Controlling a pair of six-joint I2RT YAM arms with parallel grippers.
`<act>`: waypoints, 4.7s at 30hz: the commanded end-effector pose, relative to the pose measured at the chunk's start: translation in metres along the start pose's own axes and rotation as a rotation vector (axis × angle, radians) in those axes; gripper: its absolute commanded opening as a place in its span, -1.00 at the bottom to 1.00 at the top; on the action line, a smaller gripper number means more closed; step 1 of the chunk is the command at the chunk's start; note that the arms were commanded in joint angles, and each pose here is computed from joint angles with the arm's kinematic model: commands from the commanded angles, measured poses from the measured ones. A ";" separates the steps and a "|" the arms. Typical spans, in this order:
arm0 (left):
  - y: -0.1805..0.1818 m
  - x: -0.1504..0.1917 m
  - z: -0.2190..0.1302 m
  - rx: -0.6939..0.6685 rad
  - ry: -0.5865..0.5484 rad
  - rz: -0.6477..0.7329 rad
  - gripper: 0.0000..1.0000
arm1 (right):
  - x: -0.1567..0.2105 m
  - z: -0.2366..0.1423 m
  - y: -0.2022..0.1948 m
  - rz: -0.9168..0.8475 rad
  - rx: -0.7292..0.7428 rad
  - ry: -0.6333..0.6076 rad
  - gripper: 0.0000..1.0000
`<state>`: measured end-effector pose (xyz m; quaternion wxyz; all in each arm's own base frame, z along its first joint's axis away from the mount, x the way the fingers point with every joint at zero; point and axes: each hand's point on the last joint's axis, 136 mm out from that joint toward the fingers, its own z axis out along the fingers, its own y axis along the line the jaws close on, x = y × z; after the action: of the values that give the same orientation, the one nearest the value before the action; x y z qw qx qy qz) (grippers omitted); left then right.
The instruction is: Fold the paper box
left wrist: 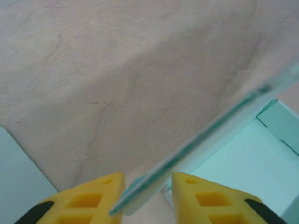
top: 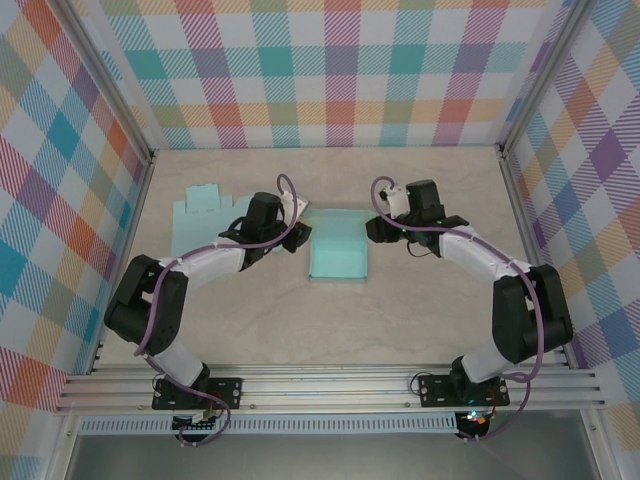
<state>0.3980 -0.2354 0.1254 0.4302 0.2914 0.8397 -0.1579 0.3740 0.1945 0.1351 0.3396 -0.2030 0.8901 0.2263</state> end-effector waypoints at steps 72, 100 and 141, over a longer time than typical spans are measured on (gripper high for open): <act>-0.044 0.000 0.077 -0.317 -0.175 -0.486 -1.00 | -0.030 0.064 0.011 0.248 0.189 -0.322 -1.00; -0.061 0.039 0.001 -0.171 -0.160 -0.545 0.69 | 0.066 0.061 -0.010 0.128 0.301 -0.256 -1.00; 0.007 -0.007 0.028 -0.356 0.235 -0.546 0.85 | 0.027 -0.090 0.005 0.238 0.384 -0.127 0.99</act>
<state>0.4177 -0.2382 0.1111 0.3238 -0.0129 0.9437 -0.0667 0.3106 0.1582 0.1885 0.4542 -0.0346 0.8796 0.1371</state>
